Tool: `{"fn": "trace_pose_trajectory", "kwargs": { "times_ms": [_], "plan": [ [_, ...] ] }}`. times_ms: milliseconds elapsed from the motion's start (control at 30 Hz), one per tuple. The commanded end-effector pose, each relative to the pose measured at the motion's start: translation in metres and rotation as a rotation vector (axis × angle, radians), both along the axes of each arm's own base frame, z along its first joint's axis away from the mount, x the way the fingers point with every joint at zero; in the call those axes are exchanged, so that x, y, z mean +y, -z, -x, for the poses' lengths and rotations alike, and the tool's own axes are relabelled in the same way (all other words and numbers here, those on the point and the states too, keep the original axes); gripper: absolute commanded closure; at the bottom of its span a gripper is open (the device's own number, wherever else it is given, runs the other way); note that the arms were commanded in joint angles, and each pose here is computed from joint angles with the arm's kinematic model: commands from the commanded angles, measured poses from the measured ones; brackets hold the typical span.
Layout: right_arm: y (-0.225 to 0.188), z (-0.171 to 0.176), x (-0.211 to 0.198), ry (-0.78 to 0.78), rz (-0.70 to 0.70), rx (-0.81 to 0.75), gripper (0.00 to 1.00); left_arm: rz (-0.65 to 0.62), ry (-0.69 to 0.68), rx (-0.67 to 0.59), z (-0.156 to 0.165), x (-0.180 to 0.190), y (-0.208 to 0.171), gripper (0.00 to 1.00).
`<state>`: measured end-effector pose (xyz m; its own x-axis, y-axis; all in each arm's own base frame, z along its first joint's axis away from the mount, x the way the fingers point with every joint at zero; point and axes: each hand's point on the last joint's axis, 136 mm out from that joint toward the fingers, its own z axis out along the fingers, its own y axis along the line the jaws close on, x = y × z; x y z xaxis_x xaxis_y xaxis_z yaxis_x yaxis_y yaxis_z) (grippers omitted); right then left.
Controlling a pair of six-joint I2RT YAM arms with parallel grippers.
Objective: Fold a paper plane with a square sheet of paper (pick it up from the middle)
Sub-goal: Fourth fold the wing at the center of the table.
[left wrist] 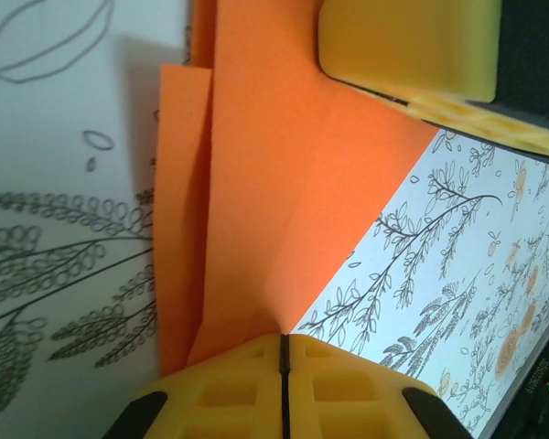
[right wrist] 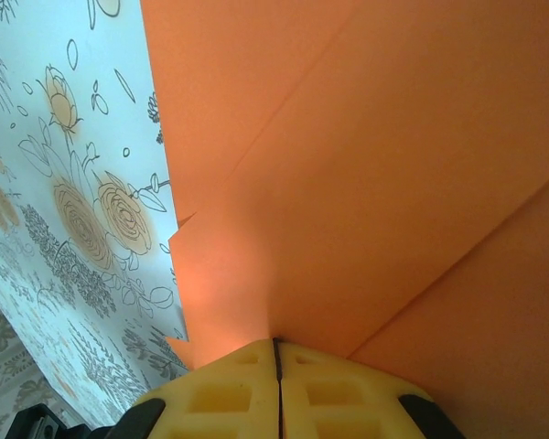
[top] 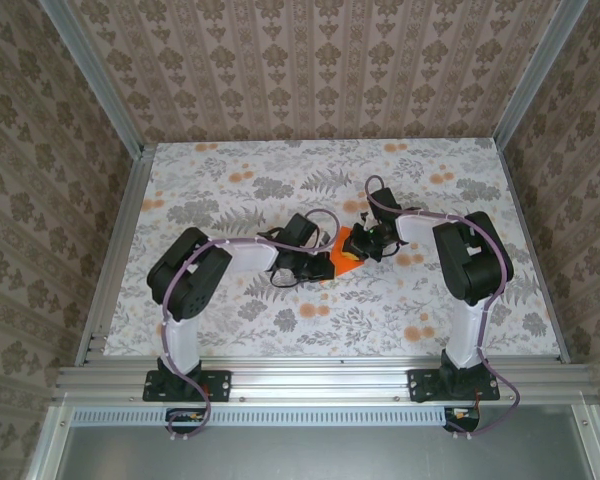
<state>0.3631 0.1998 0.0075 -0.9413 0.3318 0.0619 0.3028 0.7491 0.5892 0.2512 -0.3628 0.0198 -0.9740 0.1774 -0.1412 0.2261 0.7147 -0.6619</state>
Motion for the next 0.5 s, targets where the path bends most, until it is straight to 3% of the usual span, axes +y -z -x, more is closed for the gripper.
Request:
{"fn": "trace_pose_trajectory", "kwargs": {
  "times_ms": [0, 267, 467],
  "plan": [
    [0.075, 0.056, -0.059, 0.041, 0.334, 0.236, 0.92, -0.113, -0.059, 0.074, 0.012, 0.035, 0.029, 0.92],
    [0.077, 0.059, -0.063, 0.035, 0.352, 0.247, 0.92, -0.009, -0.128, 0.165, 0.025, 0.05, 0.033, 0.92],
    [0.077, 0.061, -0.064, 0.034, 0.358, 0.248, 0.92, 0.135, -0.11, 0.084, 0.0, 0.027, -0.018, 0.91]
  ]
}}
